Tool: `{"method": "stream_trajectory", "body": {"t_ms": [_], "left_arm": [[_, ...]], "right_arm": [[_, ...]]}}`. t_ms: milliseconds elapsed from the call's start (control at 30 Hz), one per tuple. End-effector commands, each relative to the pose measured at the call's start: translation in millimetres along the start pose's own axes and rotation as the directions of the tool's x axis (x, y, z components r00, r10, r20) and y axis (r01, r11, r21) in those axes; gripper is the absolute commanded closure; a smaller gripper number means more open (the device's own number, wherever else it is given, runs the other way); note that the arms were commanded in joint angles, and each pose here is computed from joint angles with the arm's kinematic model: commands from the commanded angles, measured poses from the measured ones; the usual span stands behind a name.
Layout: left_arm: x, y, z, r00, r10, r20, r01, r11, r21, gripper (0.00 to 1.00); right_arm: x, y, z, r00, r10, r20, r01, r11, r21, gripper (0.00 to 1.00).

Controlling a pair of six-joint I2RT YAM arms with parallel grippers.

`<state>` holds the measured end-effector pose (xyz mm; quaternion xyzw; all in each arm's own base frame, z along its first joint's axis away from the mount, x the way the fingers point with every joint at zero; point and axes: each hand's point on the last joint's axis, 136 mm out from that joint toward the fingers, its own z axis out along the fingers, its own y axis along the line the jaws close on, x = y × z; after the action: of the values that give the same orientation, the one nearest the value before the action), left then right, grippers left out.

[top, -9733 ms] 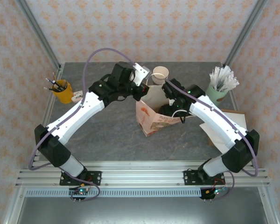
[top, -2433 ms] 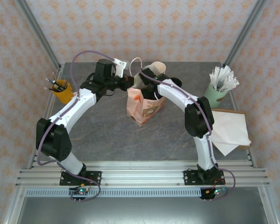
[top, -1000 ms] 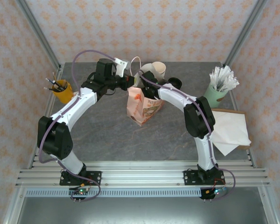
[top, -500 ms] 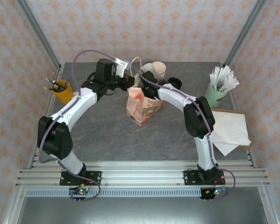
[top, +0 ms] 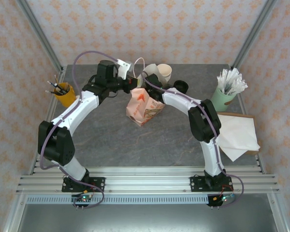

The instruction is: Pack the takeout coffee

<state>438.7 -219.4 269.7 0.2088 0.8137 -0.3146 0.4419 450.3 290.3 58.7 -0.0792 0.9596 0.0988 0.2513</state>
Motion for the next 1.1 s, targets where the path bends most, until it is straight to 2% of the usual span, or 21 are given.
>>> {"method": "stream_trajectory", "body": {"t_ms": [0,200,333,533,633,833,967,1067], "left_arm": [[1.5,-0.1,-9.5,0.999,0.028,0.017,-0.028,1.000,-0.008,1.00],[6.6,-11.3,-16.2,0.998,0.064,0.013,-0.064,0.997,0.034,1.00],[22.9,-28.8,-18.5,0.984,0.167,-0.066,-0.161,0.983,0.089,1.00],[34.5,-34.2,-16.7,0.967,0.245,-0.075,-0.238,0.967,0.091,1.00],[34.3,-33.1,-16.1,0.969,0.237,-0.064,-0.232,0.969,0.080,1.00],[12.2,-16.7,-21.0,0.993,0.118,0.027,-0.119,0.992,0.052,1.00],[3.7,-8.5,-23.9,0.994,0.112,0.014,-0.112,0.994,0.009,1.00],[0.0,-3.7,-24.3,0.995,0.100,0.005,-0.100,0.995,-0.022,0.95]], "right_arm": [[249.9,-70.7,-15.0,0.628,0.068,-0.775,0.133,0.972,0.193,0.78],[186.7,-61.6,-46.7,0.736,0.099,-0.670,0.066,0.974,0.216,0.78],[143.5,-45.4,-41.7,0.808,0.154,-0.569,-0.026,0.974,0.227,0.76],[100.2,-43.7,-33.0,0.879,0.171,-0.445,-0.050,0.961,0.272,0.73],[88.6,-43.5,-32.3,0.898,0.167,-0.408,-0.052,0.959,0.280,0.73],[82.5,-43.6,-34.8,0.909,0.160,-0.385,-0.051,0.959,0.279,0.69],[75.9,-41.1,-35.9,0.917,0.156,-0.367,-0.058,0.962,0.266,0.69],[69.6,-38.5,-34.9,0.923,0.156,-0.351,-0.064,0.964,0.259,0.69]]}}
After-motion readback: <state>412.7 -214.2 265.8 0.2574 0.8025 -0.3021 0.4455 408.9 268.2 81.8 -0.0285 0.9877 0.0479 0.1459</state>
